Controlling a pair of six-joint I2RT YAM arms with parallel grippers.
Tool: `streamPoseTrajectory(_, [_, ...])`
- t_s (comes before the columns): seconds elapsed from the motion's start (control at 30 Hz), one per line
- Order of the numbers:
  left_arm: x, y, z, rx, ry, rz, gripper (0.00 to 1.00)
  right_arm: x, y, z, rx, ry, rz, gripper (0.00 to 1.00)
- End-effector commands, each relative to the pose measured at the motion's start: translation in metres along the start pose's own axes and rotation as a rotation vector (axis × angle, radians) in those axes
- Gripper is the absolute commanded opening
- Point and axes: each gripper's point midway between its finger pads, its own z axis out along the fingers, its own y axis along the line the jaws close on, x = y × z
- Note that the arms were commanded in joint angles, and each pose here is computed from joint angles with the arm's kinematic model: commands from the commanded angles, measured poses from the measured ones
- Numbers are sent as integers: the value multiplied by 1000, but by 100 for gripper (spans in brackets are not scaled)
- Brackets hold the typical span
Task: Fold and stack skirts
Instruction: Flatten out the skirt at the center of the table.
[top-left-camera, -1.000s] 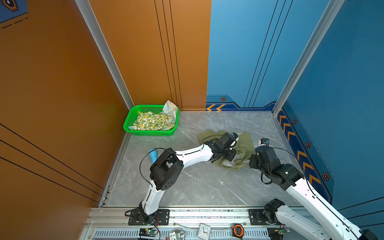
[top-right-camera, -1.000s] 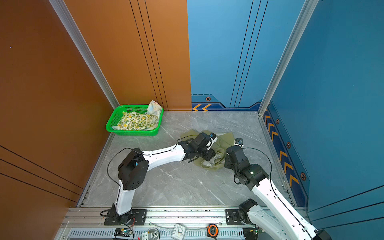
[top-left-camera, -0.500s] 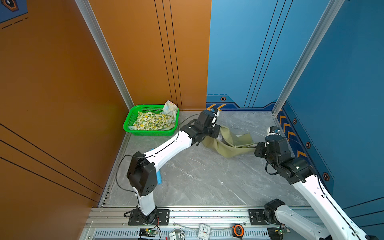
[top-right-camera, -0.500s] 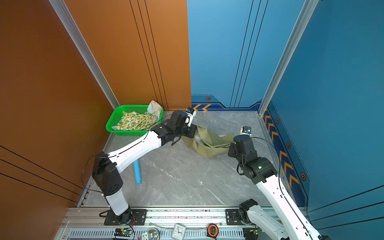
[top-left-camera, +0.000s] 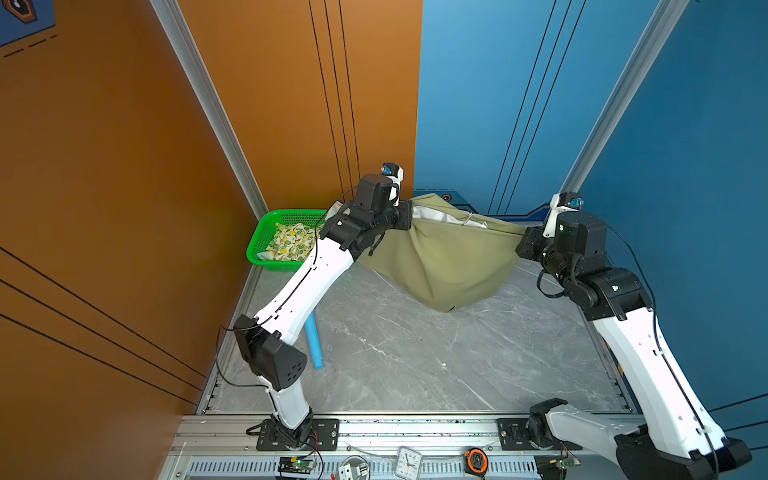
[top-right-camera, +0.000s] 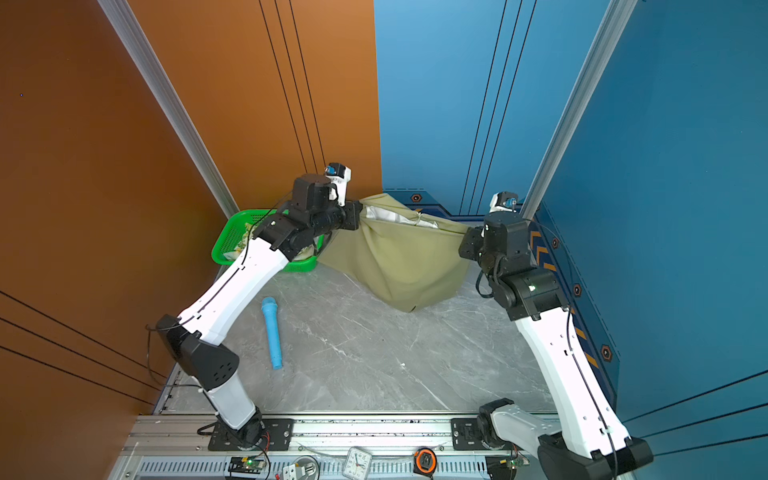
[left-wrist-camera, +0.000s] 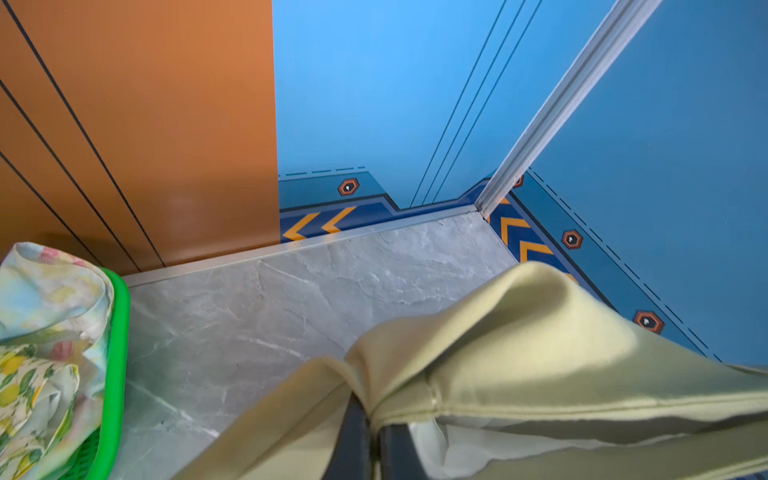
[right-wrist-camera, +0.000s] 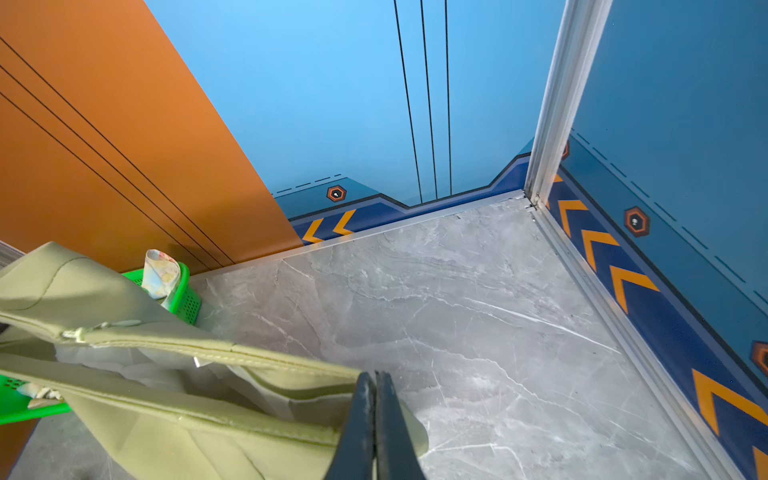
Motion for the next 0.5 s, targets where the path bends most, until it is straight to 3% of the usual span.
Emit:
streamPoseTrajectory(0.0, [-19, 24, 13, -52, 5, -42, 0, -45, 3, 15, -16, -88, 17, 0])
streamPoseTrajectory(0.13, [-47, 18, 19, -8, -32, -60, 0, -93, 15, 22, -53, -162, 26, 0])
streamPoseTrajectory(0.27, [-55, 13, 12, 16, -48, -62, 1, -110, 19, 10, -69, -191, 18, 0])
streamPoseTrajectory(0.37, [-33, 11, 8, 3, 16, -50, 2, -89, 16, 2, -69, -158, 1, 0])
streamPoseTrajectory(0.47, [20, 14, 7, -47, 118, -39, 6, -36, 5, 0, -50, -75, -16, 0])
